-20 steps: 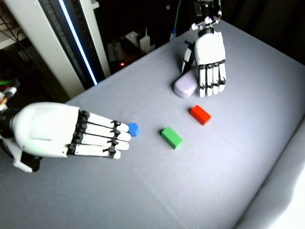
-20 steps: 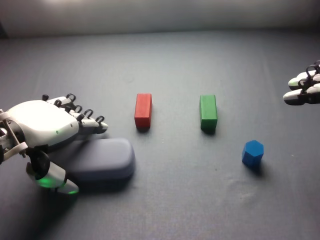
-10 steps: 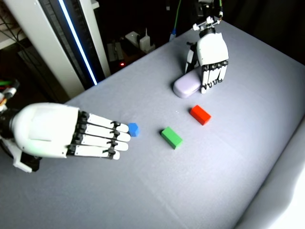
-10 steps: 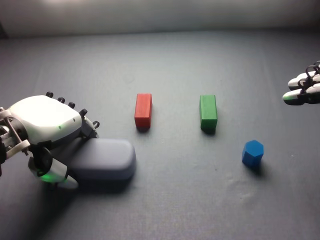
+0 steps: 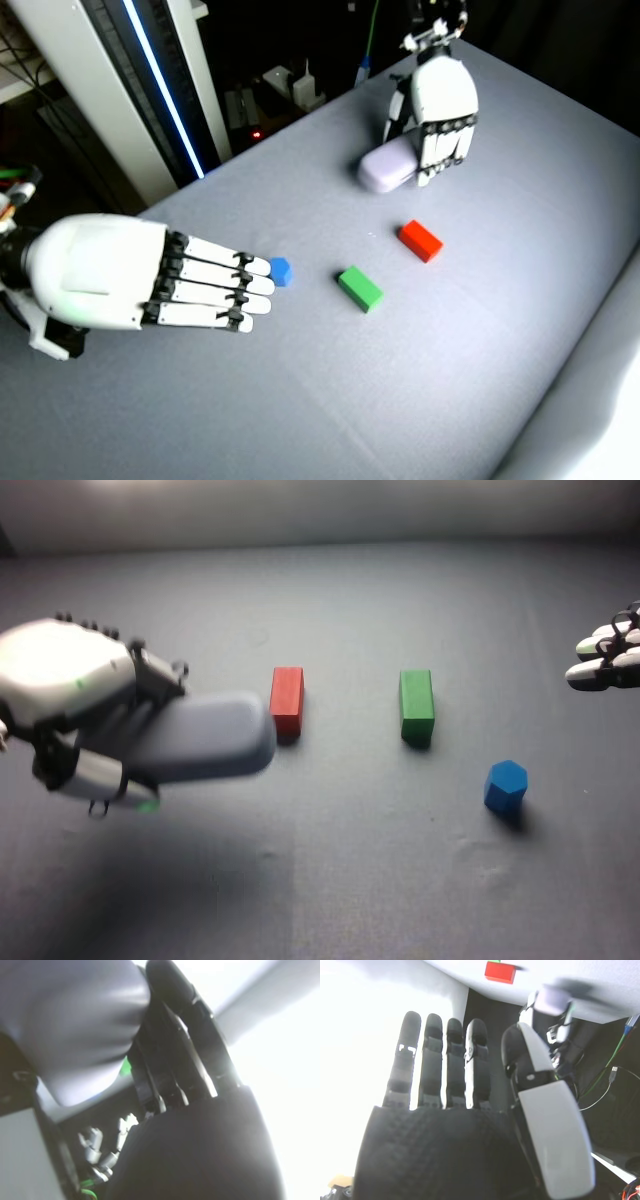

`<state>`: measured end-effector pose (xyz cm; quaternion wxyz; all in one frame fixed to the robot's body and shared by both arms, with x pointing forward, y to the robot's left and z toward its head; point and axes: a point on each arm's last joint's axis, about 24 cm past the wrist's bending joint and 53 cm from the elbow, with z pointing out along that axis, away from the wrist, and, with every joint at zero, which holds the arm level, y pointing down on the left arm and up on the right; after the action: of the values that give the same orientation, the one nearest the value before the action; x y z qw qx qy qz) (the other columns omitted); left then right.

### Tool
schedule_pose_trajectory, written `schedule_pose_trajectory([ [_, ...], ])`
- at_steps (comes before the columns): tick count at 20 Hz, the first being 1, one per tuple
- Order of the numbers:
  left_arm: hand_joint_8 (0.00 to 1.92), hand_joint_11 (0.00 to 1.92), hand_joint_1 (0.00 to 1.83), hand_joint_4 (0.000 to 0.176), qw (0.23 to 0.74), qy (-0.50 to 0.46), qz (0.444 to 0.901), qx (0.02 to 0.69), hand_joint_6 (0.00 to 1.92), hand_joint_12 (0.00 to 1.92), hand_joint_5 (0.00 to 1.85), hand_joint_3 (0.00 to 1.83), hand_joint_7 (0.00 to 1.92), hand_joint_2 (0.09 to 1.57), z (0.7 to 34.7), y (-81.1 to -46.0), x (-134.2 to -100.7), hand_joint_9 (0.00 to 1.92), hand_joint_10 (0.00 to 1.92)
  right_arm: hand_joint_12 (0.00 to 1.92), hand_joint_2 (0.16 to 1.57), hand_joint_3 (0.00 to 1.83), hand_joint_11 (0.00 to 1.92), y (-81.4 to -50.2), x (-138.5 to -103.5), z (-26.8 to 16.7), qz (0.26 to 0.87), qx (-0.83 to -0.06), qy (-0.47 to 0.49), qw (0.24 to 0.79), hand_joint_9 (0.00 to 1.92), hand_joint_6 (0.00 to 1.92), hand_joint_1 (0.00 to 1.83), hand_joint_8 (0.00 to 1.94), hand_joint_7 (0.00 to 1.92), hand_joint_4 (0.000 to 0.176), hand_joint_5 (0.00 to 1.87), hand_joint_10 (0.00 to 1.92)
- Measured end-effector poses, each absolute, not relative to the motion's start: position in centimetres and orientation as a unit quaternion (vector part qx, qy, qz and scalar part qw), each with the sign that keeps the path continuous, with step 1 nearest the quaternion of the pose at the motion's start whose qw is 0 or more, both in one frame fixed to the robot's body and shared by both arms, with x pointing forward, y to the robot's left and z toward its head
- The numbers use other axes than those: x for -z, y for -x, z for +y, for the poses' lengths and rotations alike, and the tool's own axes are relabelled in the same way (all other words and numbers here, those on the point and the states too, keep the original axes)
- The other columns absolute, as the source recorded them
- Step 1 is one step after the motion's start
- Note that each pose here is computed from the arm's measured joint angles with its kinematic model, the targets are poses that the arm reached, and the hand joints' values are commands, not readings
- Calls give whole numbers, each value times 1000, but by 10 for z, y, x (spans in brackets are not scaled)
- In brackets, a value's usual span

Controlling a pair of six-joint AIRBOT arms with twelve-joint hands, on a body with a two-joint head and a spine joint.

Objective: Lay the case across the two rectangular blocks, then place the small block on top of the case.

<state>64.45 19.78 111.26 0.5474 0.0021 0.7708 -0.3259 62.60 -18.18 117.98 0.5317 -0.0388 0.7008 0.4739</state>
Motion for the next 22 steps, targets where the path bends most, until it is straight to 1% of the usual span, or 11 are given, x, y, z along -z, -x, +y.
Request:
schedule_pose_trajectory([
  [2,547,852,1272,0,564,-10,751,344,730,1144,1092,0,1286,1030,190,-650,-1133,1342,73,1093,1358,0,13,-627,-1180,-183,701,-472,39,533,367,2,864,3,371,0,502,3],
  [5,591,664,1286,0,584,-24,724,367,490,1193,1193,0,1296,1011,168,-665,-1157,1335,31,1030,1347,0,0,-628,-1179,-183,701,-472,37,533,342,0,908,1,377,0,503,2],
  [7,557,547,1281,0,589,-38,713,378,662,1130,1107,0,1298,1026,148,-676,-1168,1308,11,994,1338,0,0,-628,-1178,-182,702,-473,37,532,325,0,984,3,364,0,496,0],
  [8,553,667,1278,0,589,-47,712,380,698,1117,1092,0,1294,1029,139,-680,-1170,1324,14,993,1327,0,0,-628,-1178,-182,702,-473,37,531,337,0,1015,4,363,0,483,6],
  [9,390,806,1376,0,586,-61,712,382,704,1024,1065,0,1316,1032,124,-685,-1172,1123,789,980,1322,0,0,-629,-1178,-182,701,-473,36,532,339,0,1022,1,359,0,459,5],
  [11,402,972,1404,0,585,-84,711,381,575,957,1106,1,1300,1024,102,-695,-1179,1098,987,956,1326,0,0,-630,-1178,-183,701,-472,37,533,317,0,1015,0,335,0,420,0],
  [13,340,1046,1405,0,586,-89,707,386,616,906,1085,0,1309,1019,87,-701,-1184,1156,924,879,1324,0,0,-632,-1180,-181,697,-476,33,535,305,0,1002,3,332,0,399,1],
  [14,419,945,1313,0,584,-94,709,384,578,1011,1147,3,1352,1007,82,-701,-1182,1212,558,884,1324,0,0,-633,-1180,-181,697,-477,33,535,320,0,1042,3,335,0,348,6],
  [16,420,826,1291,0,573,-104,724,371,471,1154,1220,2,1373,994,72,-705,-1168,1306,267,942,1330,3,63,-633,-1178,-177,697,-479,33,533,343,0,962,0,320,1,284,5],
  [17,478,832,1289,0,566,-104,731,367,491,1119,1206,3,1345,1000,69,-707,-1162,1326,180,889,1346,1,66,-633,-1179,-175,694,-482,34,533,353,0,891,0,309,35,270,3],
  [22,525,899,1270,0,560,-101,736,367,731,888,1097,1,1289,1029,57,-715,-1155,1365,23,829,1383,4,47,-635,-1179,-177,694,-480,34,535,370,5,762,4,315,2,285,4],
])
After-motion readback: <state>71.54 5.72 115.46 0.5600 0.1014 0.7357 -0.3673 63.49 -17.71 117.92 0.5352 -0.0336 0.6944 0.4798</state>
